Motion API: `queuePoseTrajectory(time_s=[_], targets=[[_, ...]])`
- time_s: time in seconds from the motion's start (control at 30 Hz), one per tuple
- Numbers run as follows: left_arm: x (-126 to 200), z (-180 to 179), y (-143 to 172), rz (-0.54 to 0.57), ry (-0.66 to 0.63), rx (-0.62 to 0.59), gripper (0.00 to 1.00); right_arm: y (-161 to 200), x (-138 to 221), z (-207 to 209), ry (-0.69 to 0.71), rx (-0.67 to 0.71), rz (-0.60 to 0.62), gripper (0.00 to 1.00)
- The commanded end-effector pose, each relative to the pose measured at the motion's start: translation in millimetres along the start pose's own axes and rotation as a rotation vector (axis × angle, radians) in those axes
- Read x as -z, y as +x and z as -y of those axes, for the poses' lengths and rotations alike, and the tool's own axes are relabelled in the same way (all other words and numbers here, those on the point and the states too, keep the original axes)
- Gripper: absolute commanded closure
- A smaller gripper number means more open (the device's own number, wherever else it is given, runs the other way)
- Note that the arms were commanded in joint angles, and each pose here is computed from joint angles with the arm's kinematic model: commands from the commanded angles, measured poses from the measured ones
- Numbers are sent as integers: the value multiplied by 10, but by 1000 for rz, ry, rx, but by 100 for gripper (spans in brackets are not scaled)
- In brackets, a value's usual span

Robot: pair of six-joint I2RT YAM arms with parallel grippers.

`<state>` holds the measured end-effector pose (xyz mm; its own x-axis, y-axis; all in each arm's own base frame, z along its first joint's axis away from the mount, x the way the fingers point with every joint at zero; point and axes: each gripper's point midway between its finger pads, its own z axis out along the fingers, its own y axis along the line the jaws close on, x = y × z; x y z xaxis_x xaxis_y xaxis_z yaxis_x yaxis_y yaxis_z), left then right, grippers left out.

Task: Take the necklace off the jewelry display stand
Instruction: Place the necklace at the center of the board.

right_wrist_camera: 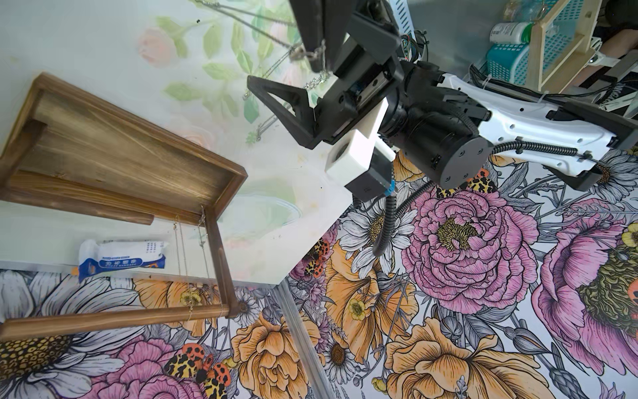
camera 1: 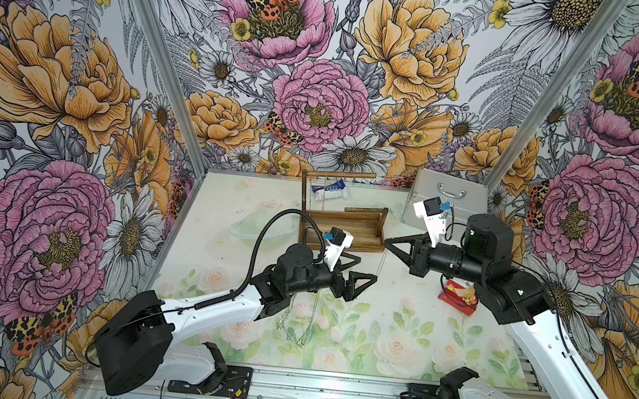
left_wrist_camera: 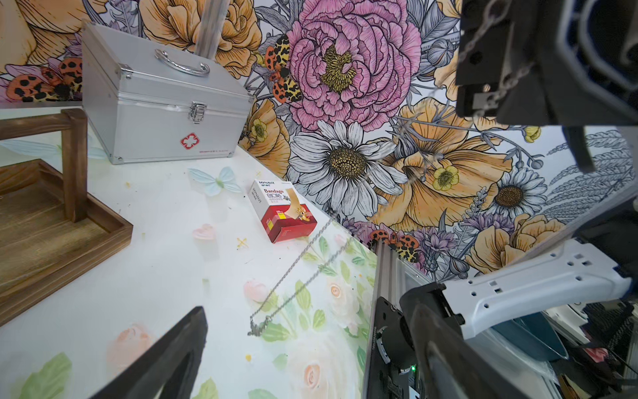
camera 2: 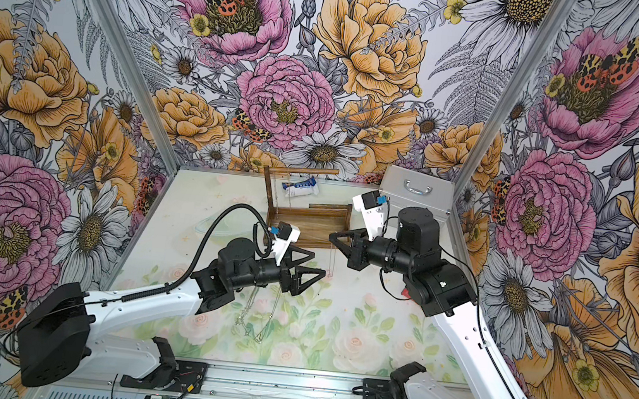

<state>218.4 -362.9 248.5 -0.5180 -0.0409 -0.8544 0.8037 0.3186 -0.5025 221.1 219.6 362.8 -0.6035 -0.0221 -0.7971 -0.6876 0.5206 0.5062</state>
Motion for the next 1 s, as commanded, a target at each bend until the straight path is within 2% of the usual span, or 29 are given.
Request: queuePoseTrajectory(time_s=[0.0,0.17,0.3,0.6,0.73,0.97], targets=[[-40,169,-121,3,99,-45,8,64,21,-99,-40,20,-15,100],[-144,212,-55,-46,155,-27,15,120,-7,-140,-65,22,-35,100],[-209,163,-11,-72,152,-9,22,151,-22,-173,-80,24,-45,100],[-313,121,84,-118,166,13,46,176,-15,-217,-95,33,-50,100],[-334,96,137,-127,156,19,48,169,2,-222,-91,40,-44,100],[-370,59,294,-157,142,35,57,169,20,-229,-89,41,-39,100]])
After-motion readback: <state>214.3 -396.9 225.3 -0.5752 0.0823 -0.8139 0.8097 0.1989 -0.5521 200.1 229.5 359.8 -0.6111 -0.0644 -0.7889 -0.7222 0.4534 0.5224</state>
